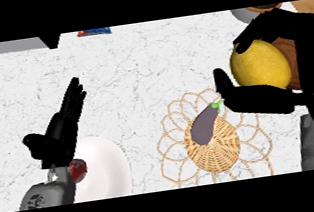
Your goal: Pick the lemon from the placemat and place it in the bowl
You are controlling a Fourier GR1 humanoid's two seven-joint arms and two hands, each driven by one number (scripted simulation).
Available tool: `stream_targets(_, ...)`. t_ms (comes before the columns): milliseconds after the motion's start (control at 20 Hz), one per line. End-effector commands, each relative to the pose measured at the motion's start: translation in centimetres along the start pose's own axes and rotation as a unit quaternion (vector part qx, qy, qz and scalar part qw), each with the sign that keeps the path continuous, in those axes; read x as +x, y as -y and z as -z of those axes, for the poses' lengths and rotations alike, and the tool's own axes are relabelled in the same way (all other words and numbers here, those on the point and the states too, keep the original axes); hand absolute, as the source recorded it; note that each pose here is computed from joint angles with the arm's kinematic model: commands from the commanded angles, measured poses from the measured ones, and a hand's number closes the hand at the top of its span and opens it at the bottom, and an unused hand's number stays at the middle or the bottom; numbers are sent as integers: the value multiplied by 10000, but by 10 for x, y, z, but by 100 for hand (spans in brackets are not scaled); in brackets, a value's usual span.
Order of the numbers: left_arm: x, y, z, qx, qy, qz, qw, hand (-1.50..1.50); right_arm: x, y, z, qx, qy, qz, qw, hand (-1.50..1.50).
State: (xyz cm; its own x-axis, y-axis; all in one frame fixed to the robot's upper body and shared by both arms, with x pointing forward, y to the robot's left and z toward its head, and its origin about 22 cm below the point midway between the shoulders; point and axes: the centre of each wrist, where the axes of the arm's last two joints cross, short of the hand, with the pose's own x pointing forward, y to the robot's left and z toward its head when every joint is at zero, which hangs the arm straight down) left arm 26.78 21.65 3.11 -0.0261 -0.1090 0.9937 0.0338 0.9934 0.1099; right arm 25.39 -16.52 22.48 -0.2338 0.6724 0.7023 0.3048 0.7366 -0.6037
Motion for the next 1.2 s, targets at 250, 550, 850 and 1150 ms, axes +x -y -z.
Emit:
stream_targets(250,-1,16,1,23,1,1,10000,0,-1,26,78,-165,-532,-349,9978,150)
stream_targets(550,-4,4,11,10,-8,9,10000,0,-67,36,91,-323,-885,-1849,9782,150)
stream_targets(850,9,23,21,-12,4,87,10000,0,-132,23,107,-375,-1095,-2121,9704,150)
stream_targets(1150,-6,10,18,13,79,-10,10000,0,-208,42,105,-439,-1203,-2392,9625,150)
